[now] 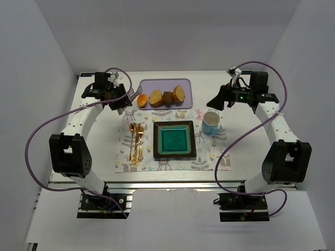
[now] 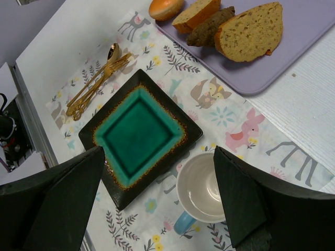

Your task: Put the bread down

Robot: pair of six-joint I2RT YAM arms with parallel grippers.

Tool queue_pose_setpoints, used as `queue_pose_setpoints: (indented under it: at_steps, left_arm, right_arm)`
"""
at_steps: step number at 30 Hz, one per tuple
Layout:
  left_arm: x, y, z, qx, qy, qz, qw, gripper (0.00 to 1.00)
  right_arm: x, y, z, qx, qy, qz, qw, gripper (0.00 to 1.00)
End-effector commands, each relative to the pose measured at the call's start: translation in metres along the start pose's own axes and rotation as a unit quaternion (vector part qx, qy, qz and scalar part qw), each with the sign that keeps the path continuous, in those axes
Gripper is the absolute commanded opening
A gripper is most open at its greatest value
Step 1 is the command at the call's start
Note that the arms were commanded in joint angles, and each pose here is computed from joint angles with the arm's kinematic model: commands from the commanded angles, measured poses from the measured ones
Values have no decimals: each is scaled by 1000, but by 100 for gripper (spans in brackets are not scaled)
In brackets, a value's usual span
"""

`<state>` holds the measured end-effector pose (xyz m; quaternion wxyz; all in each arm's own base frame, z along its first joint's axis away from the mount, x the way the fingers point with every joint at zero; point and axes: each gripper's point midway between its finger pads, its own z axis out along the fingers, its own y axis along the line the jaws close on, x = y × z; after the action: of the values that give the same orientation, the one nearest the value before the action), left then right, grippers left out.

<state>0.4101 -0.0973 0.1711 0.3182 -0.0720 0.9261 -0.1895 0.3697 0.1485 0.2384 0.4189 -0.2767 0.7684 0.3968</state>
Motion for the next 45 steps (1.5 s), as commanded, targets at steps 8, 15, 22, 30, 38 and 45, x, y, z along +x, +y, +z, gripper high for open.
queue_pose_setpoints:
  at_steps: [8,15,22,30,38,45]
  left_arm:
    - [1,-3,10,21,12,32,999,55]
    - [12,0,18,25,38,39,998,56]
    - [20,8,23,12,54,41,998,56]
    - [27,-1,27,44,68,37,996,51]
    - [16,-11,16,58,48,36,997,18]
    - [-13,-39,-25,94,-17,47,994,12]
  right_arm:
    - [-5,8,-4,-11,-11,-5,1000,89]
    - [-2,8,-4,-11,-9,-1,1000,89]
    - [-4,9,-2,-14,-11,1,1000,89]
    - [-5,9,-2,-16,-12,3,1000,89]
    - [-5,10,-3,-15,-13,3,1000,89]
    - [-7,13,-4,-18,-15,-1,1000,89]
